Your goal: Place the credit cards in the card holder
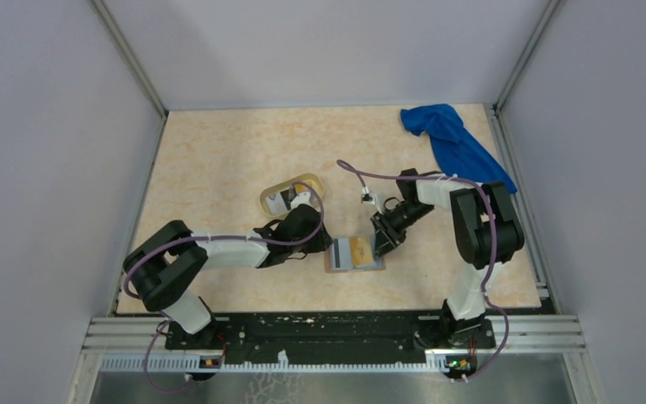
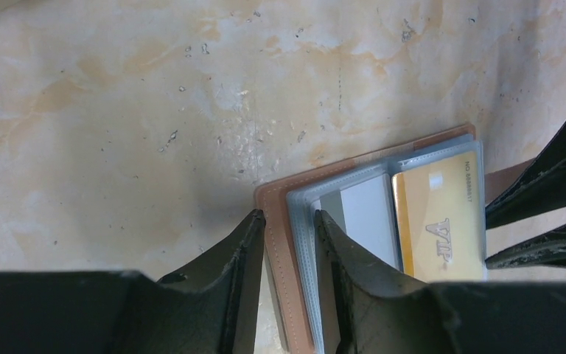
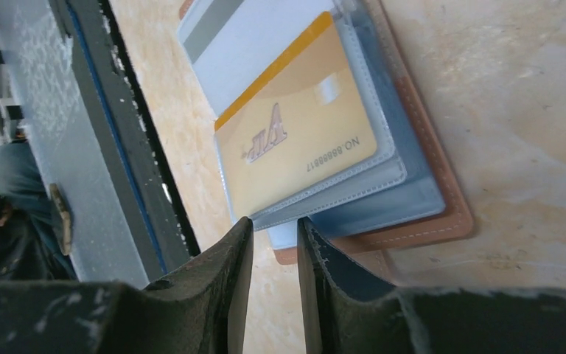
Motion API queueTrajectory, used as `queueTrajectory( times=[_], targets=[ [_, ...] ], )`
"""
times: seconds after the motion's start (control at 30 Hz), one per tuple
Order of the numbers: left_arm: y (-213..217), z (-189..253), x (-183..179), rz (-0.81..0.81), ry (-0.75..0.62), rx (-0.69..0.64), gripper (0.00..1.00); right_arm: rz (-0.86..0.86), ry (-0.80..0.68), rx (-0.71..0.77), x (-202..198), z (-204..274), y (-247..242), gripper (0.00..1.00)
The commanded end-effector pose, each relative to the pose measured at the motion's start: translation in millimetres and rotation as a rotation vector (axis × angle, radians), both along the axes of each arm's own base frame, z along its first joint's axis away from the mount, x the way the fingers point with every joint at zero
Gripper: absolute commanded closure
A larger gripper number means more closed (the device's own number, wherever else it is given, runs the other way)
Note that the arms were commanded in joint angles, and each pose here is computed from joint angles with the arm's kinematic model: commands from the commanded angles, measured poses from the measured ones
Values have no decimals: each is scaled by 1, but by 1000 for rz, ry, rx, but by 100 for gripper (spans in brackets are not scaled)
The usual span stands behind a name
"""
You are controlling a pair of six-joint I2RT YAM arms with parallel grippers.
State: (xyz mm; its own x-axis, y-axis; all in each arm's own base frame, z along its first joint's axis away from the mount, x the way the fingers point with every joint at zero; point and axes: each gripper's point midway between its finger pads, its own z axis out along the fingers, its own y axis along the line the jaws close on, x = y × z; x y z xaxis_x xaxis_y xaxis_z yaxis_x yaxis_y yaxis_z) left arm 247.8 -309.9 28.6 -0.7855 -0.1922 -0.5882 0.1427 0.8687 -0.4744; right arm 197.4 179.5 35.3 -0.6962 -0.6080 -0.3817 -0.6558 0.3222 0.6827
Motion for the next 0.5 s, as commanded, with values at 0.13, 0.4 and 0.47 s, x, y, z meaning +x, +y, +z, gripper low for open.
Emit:
queueTrajectory(
  times=[0.13,0.4,0.47],
  targets=[
    [14,11,-11,-26,-16,47,61,-127,-395,-247,66,6,-36,68],
    [11,35,-14,-93,-99,-15,60,-102,-399,-86,57,30,-16,62],
    [6,39,-16,-122,-112,-39,60,-63,-332,52,42,41,1,62]
  ],
)
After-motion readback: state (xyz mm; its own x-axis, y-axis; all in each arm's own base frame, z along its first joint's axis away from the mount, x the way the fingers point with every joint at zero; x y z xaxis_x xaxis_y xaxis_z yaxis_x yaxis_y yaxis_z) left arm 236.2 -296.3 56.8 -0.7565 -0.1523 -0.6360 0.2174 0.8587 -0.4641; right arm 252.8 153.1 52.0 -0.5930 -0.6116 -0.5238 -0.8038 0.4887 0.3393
